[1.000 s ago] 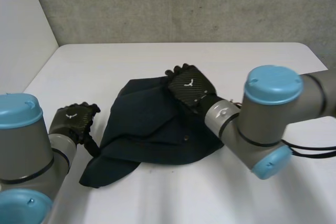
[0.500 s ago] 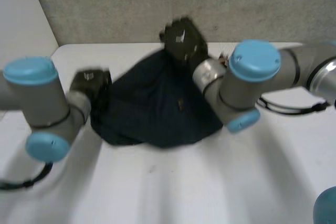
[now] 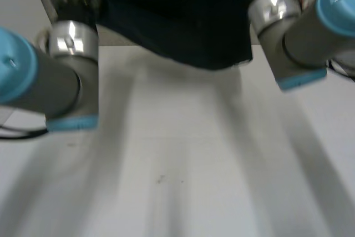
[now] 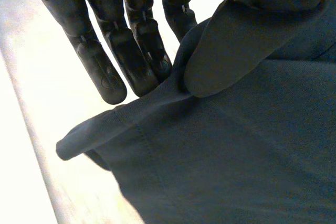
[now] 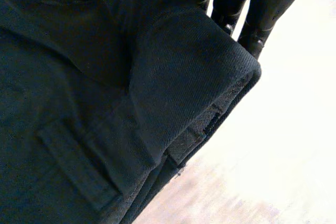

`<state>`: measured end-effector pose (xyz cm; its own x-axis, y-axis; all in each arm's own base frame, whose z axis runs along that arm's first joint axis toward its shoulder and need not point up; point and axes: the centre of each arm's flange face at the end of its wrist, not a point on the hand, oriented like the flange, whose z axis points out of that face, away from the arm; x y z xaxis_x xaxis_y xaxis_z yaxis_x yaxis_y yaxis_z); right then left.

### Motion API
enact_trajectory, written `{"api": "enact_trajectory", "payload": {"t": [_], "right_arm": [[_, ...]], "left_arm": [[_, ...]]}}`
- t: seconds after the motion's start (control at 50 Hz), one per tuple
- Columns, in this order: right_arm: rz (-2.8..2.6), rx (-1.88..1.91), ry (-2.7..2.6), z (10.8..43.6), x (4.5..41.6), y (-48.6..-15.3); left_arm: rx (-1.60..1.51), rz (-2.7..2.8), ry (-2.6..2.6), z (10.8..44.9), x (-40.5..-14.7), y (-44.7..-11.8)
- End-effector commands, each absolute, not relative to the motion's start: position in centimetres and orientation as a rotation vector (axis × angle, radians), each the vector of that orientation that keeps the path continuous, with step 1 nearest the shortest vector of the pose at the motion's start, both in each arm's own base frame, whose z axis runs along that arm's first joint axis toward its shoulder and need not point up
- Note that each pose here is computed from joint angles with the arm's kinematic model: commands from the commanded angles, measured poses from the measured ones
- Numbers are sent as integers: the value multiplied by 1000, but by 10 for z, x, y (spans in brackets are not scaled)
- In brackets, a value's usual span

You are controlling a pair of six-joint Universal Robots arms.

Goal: Fold the shorts.

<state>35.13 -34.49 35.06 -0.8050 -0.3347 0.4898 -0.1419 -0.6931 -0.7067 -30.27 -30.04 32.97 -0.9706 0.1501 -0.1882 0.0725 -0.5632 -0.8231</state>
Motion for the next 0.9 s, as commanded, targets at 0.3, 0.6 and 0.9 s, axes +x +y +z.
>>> {"api": "enact_trajectory", "payload": {"t": [0.3,0.6,0.9], "right_arm": [[-1566,-1290,2159,144,271,-258],[-1595,-1180,2225,182,223,-227],[-1766,-1154,2127,208,207,-207]], "left_arm": [[-1052,1861,-2302,156,-288,-196],[-992,1938,-2254,202,-255,-159],[-919,1846,-2386,178,-219,-184]]}}
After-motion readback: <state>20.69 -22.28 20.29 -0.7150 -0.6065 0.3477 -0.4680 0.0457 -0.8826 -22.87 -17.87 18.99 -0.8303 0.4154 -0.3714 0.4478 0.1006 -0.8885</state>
